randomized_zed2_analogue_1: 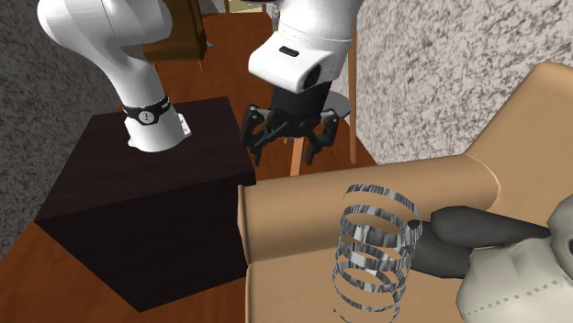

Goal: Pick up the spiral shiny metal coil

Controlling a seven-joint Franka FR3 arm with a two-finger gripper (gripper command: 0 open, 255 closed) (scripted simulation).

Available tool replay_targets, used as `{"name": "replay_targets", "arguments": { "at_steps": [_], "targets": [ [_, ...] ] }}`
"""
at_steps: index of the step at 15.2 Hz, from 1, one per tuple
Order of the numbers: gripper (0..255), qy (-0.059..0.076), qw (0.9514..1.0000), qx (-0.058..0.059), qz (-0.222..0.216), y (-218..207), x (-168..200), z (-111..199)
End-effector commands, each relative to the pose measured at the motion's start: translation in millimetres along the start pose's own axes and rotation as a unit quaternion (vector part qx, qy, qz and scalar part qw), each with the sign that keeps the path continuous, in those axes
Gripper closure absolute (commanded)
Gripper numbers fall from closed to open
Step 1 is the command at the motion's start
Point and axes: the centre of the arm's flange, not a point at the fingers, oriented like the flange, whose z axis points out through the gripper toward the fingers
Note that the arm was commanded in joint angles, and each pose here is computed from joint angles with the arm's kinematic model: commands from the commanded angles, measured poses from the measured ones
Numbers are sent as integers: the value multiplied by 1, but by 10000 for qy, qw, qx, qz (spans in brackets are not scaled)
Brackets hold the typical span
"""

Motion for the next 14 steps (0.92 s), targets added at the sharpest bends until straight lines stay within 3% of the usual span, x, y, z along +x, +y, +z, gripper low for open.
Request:
{"name": "replay_targets", "arguments": {
  "at_steps": [1, 11, 14],
  "targets": [
    [0, 20, 10000, -25, 50, -22, 11, 10],
    [0, 103, 9995, -143, 254, -133, 65, 63],
    [0, 108, 9995, -150, 266, -141, 69, 76]
  ]
}}
